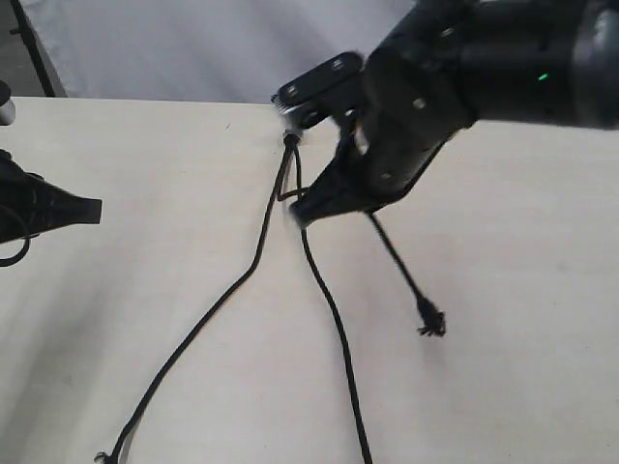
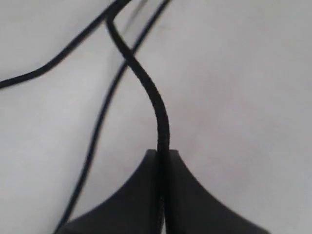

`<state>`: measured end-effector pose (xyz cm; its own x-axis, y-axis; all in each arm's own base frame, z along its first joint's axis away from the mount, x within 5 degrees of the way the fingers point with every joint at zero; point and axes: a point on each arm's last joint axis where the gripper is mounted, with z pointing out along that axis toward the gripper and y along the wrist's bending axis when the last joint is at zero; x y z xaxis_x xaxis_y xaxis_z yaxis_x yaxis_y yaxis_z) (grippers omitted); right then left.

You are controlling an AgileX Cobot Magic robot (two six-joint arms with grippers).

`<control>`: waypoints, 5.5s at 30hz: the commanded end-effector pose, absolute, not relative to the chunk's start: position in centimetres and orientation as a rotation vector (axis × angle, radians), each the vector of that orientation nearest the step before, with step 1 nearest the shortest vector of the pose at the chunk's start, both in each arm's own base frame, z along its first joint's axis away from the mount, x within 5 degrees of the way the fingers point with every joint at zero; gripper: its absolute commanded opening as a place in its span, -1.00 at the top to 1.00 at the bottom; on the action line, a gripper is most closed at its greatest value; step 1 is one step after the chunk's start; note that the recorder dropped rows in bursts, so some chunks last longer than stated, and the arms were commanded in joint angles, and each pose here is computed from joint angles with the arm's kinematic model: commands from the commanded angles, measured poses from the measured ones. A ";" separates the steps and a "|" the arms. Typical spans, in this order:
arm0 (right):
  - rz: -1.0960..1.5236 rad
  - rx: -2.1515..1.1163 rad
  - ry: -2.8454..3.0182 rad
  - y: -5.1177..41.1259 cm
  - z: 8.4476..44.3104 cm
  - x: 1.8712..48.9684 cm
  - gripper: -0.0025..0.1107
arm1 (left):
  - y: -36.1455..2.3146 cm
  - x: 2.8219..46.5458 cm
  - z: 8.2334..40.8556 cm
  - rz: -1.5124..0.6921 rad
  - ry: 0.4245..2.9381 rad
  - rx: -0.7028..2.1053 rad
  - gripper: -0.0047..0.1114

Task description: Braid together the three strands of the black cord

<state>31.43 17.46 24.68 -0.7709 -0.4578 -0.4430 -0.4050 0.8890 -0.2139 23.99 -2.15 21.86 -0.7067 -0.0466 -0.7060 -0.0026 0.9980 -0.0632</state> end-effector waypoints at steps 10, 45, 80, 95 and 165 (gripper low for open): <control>-0.311 -0.011 2.886 2.3 16.3 37.6 0.96 | -2.3 24.0 21.9 -0.081 2.351 -0.032 0.92; -0.297 0.105 2.991 2.6 10.4 38.1 0.70 | -2.3 24.0 21.9 -0.076 2.351 -0.022 0.92; -0.294 0.094 2.648 1.8 25.6 35.8 0.96 | -27.3 28.1 16.8 -0.332 2.680 0.696 -0.10; -0.280 0.086 2.630 1.9 25.4 36.0 0.96 | -30.1 28.7 11.4 -0.175 2.874 0.788 0.55; 0.356 -0.796 2.528 23.9 21.3 30.2 0.96 | 5.3 31.8 25.2 0.165 2.491 -0.235 0.91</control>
